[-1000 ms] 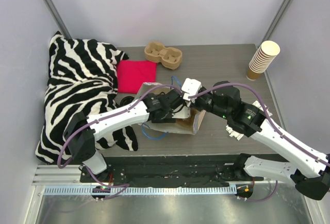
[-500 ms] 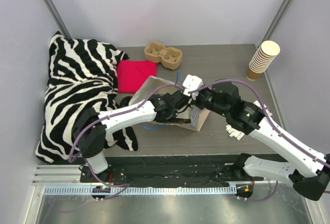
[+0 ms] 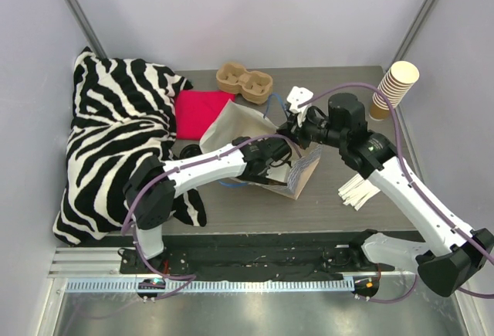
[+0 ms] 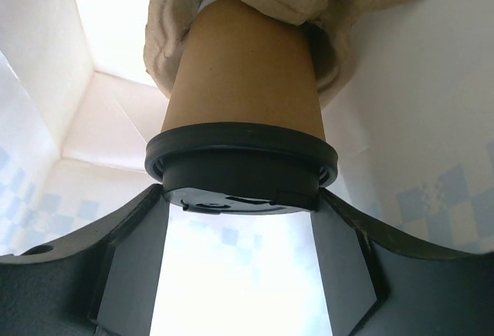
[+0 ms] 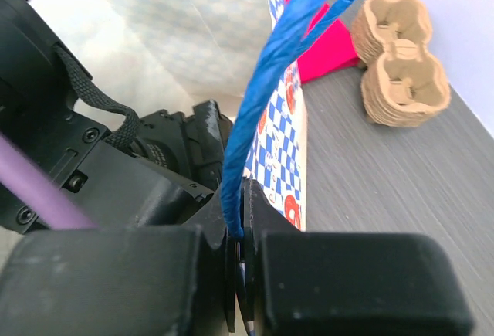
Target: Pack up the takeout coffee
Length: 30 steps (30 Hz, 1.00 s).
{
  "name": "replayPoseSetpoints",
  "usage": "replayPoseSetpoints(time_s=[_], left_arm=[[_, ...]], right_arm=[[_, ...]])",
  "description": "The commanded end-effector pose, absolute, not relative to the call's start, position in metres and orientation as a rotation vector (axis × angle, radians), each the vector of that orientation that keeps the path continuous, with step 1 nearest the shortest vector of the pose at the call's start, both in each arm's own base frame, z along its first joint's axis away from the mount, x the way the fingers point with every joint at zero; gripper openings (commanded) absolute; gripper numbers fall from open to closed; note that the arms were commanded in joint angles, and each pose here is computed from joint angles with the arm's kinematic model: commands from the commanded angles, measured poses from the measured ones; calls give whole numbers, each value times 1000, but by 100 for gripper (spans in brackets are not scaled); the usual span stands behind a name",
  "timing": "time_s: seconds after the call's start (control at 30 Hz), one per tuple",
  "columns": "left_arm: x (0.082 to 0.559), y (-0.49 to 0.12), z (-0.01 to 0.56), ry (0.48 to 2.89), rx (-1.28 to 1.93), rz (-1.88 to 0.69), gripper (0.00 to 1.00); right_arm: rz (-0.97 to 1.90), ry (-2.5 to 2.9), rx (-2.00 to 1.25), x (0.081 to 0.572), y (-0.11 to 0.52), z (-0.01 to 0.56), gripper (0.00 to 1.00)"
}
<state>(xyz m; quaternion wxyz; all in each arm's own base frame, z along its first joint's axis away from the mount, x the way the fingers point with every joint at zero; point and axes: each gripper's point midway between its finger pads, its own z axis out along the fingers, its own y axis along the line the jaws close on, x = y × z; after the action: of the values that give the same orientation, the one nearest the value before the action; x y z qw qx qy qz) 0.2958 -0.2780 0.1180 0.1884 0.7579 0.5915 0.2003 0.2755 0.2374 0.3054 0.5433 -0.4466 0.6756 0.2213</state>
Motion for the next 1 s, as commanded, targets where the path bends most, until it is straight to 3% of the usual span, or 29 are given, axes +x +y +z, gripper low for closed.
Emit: replayPoseSetpoints(time_s=[0.0,0.5,0.7,0.97], left_arm=[[286,-280,107,1508,2390,511,7],[313,-301,95,1233,2621,640,9],[321,-307,85,1238,2634,626,8],[337,-318,163,1272,2424,579,5]], right_arm=[[704,1547,-1094,258,251,326,1],[783,1647,-1102,263,240,305,1],[756,1669,-1096,270,228,299,1],[671,1692,-1061,290,206,295,1]])
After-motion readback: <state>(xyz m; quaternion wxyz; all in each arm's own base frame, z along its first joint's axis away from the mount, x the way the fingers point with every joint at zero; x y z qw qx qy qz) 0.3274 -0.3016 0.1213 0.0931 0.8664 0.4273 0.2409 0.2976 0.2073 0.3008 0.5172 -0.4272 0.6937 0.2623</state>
